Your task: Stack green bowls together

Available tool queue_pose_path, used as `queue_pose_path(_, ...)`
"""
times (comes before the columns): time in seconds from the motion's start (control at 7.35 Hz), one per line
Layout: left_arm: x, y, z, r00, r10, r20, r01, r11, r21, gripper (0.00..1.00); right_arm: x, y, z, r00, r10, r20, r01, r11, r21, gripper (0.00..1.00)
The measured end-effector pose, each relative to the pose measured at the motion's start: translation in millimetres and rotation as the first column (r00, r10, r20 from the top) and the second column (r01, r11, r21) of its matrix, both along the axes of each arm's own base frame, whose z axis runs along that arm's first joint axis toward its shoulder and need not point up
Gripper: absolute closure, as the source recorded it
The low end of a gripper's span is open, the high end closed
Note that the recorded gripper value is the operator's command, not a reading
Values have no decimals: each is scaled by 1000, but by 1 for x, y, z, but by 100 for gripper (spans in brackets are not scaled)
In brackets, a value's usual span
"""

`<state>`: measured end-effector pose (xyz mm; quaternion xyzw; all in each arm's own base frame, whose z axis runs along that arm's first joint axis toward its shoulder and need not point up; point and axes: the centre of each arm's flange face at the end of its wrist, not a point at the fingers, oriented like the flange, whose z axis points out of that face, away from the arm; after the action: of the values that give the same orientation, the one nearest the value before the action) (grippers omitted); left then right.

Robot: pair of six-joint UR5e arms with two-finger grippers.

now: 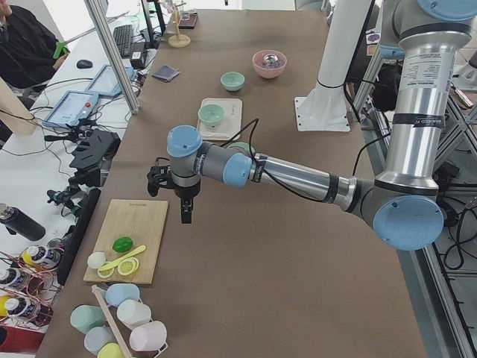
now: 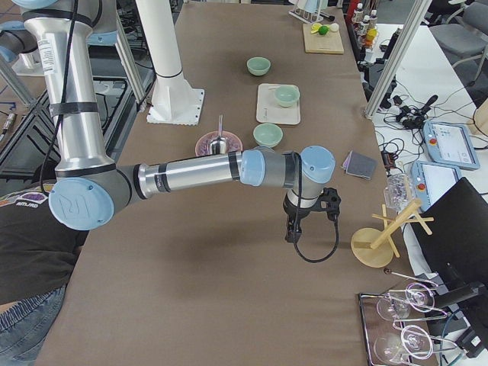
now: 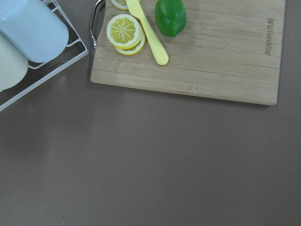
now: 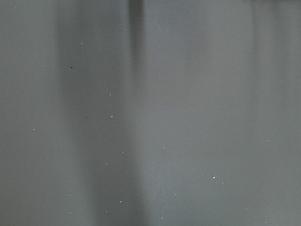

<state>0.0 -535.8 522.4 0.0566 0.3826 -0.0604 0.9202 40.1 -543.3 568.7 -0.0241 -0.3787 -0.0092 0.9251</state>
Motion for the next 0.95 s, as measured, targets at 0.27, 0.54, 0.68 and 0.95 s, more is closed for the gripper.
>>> queue_pose_path(0.27, 22, -1, -31, 999, 4, -40, -3, 1000, 17, 2, -24, -19, -26, 1000, -14, 2, 14, 1000, 20, 0)
queue_pose_path(0.54, 57, -4, -48, 995, -15, -96, 10, 999, -45, 2, -66, -40, -60, 1000, -30, 0, 30, 999, 32, 0)
queue_pose_path(0.68, 70, -5, -46, 991, -2, -131, -5, 999, -52, 2, -92, -50, -78, 1000, -30, -6, 30, 999, 35, 0)
queue_pose_path(0.95, 89, -9, -45, 981, 2, -196, -14, 998, -59, 2, -139, -56, -88, 999, -49, -6, 49, 995, 91, 0)
